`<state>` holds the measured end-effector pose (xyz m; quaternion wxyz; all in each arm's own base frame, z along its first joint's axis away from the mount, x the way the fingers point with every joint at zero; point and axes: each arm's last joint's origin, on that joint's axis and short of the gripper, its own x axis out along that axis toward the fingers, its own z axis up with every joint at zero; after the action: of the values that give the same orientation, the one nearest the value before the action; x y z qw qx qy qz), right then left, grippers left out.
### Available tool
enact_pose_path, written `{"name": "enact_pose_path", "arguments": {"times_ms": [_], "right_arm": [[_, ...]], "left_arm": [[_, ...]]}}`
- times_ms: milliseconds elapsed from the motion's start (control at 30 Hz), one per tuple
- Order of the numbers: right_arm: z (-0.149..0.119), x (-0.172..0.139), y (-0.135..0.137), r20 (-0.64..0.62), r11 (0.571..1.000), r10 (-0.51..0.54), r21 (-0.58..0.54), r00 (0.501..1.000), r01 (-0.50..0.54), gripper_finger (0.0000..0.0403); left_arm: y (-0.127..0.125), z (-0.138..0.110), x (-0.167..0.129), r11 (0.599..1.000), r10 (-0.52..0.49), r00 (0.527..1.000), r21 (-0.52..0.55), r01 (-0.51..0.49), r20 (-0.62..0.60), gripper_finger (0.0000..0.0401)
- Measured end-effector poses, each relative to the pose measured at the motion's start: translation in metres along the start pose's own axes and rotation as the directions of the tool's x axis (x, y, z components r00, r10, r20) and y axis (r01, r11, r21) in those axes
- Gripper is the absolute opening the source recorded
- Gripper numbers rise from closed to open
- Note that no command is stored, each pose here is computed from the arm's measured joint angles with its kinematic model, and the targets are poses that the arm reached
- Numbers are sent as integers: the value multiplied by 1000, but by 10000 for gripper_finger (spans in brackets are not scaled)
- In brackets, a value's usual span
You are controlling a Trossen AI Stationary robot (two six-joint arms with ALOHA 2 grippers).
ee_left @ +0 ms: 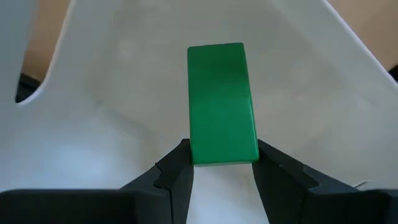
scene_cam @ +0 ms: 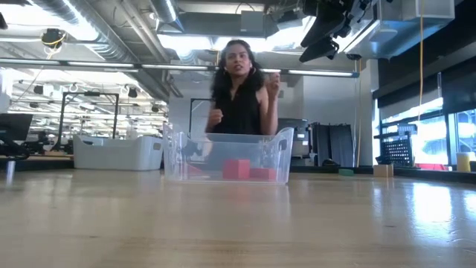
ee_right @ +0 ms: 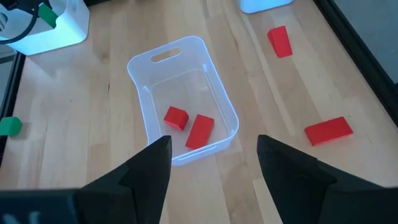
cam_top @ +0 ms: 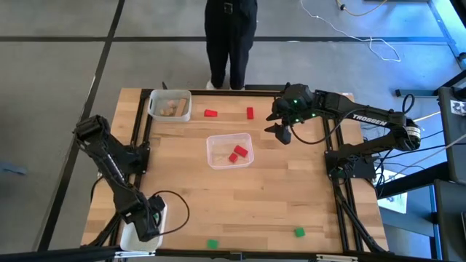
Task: Sort & place blocks by color
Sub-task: Put the middle left green block into the white bin
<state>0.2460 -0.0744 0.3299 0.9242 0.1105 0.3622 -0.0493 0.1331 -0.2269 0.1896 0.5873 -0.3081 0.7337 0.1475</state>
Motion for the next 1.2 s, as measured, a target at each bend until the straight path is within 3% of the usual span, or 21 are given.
{"name": "enact_pose_path", "arguments": {"times_ms": [500, 767, 1200], "right_arm": [[0, 0, 0, -1, 1000, 0, 6, 1000, 0, 237], [0, 0, 0, -1, 1000, 0, 25, 1000, 0, 237], [0, 0, 0, -1, 998, -5, 57, 1000, 5, 237]], "left_arm": [[-4, 0, 0, 999, -36, 999, 14, 36, -5, 129], [-4, -1, 0, 999, -39, 999, -14, 39, -6, 155], [-5, -1, 0, 998, -51, 999, -23, 51, -6, 155]]}}
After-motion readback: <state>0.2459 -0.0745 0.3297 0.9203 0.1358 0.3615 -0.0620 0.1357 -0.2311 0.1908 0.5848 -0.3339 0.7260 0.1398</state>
